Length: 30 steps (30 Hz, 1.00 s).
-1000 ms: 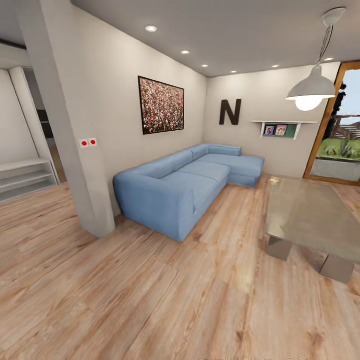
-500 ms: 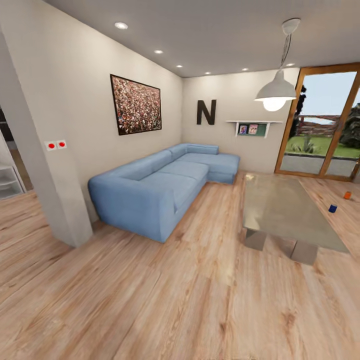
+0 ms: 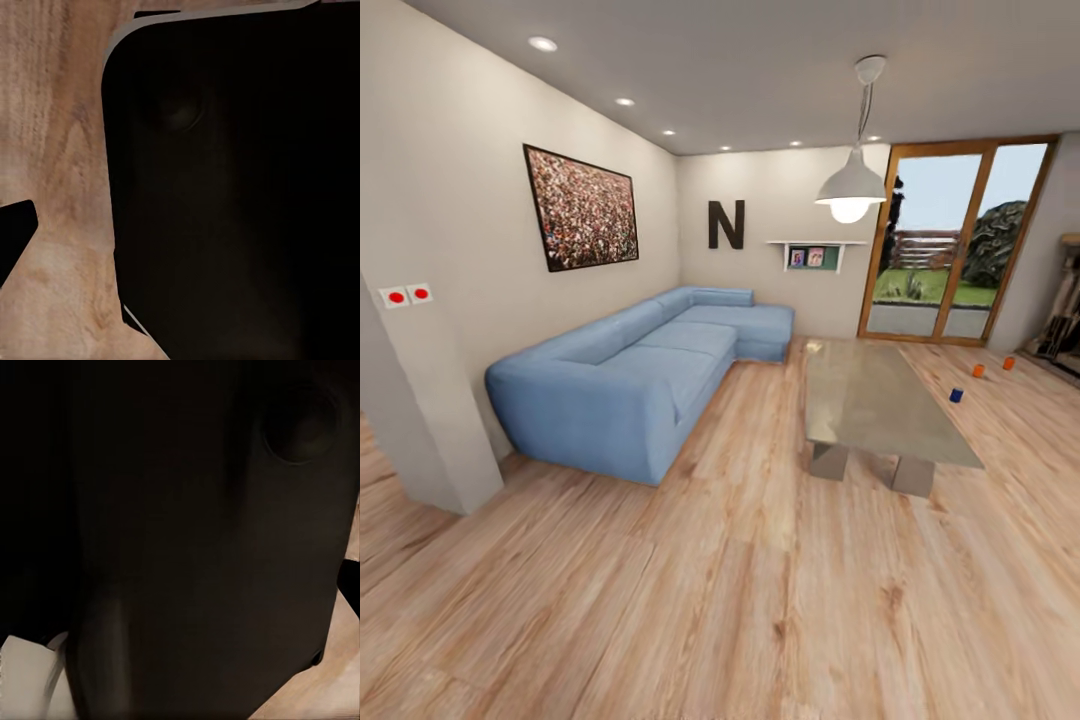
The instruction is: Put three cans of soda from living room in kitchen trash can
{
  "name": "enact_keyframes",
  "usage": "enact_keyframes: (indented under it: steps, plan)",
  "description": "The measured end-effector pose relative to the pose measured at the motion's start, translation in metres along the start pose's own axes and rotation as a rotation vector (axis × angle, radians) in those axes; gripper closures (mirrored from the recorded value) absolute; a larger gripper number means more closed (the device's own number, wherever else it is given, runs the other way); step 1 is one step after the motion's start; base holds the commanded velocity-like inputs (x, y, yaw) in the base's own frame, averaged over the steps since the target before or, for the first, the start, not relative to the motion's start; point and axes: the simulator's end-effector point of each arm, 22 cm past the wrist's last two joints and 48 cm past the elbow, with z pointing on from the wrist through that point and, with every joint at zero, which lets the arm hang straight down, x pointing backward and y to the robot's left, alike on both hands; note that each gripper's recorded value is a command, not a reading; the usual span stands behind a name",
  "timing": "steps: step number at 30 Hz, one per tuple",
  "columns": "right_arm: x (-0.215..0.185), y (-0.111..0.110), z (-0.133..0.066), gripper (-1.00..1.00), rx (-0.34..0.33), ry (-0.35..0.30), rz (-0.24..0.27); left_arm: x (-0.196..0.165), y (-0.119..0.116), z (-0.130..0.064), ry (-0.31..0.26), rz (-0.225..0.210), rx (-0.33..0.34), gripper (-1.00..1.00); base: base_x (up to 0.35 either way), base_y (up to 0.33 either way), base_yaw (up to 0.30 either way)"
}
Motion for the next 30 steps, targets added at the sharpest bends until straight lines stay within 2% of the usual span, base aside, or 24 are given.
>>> enact_keyframes:
  steps: [11, 30]
  plan:
    - [0.0002, -0.0012, -0.0001, -1.00, 0.002, 0.000, 0.001, 0.0000, -0.0026, 0.0000, 0.000, 0.000, 0.012, -1.00, -0.148, 0.171, -0.286]
    - [-0.0022, 0.0001, 0.0000, -1.00, 0.001, -0.005, -0.003, -0.0031, -0.0027, 0.0000, -0.009, 0.000, 0.011, -1.00, -0.016, 0.018, -0.286]
